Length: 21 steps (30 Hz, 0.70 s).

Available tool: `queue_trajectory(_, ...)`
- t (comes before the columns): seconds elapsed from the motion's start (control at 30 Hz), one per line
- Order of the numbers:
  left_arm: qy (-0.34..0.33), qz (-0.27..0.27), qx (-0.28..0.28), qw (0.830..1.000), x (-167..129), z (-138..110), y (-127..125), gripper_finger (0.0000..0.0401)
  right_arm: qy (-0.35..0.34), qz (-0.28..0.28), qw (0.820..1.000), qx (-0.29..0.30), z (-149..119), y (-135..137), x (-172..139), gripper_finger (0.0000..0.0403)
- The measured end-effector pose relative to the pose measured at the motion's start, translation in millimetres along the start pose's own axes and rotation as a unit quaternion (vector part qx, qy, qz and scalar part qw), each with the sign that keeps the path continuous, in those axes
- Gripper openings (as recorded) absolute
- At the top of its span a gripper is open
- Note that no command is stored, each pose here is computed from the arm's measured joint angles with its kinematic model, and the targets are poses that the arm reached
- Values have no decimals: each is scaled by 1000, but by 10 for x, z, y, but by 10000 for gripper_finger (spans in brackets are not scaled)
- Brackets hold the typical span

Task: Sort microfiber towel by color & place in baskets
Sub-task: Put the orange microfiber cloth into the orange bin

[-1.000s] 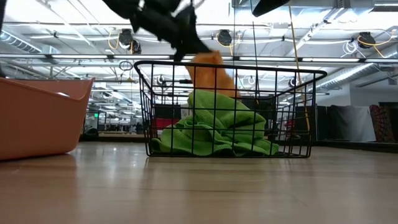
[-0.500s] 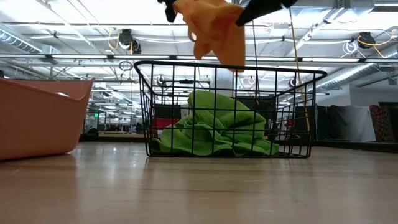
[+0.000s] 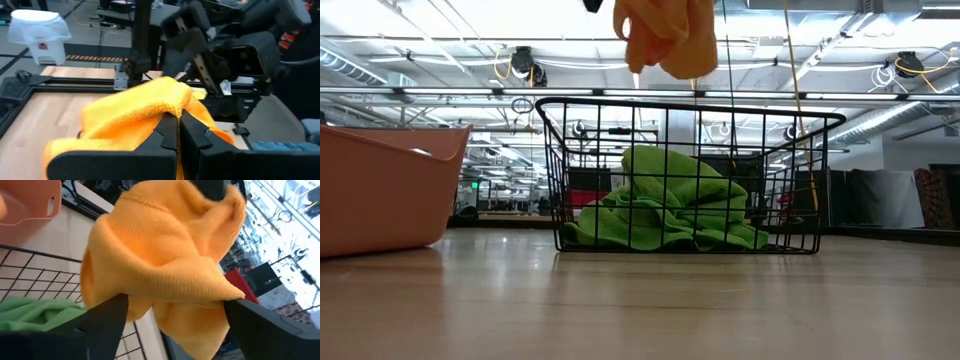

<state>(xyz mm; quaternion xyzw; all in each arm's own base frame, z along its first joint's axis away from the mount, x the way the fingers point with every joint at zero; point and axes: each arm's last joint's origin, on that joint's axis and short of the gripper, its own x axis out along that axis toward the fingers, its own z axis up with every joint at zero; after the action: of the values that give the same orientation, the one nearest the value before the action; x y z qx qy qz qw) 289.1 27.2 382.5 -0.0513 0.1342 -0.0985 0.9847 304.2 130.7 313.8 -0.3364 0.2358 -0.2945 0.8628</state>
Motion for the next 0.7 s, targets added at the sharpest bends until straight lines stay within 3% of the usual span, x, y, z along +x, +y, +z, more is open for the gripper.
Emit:
queue_trajectory(0.2,3,-28,23,999,46,-9,-163,0,-18,1,1000,-20,75,-63,89,333)
queue_trajectory(0.47,8,-40,38,998,78,-24,-291,4,-107,48,993,-21,253,-112,86,334)
queue_trajectory(0.7,19,-54,63,996,115,-59,-376,6,-149,74,985,-33,301,-138,120,302)
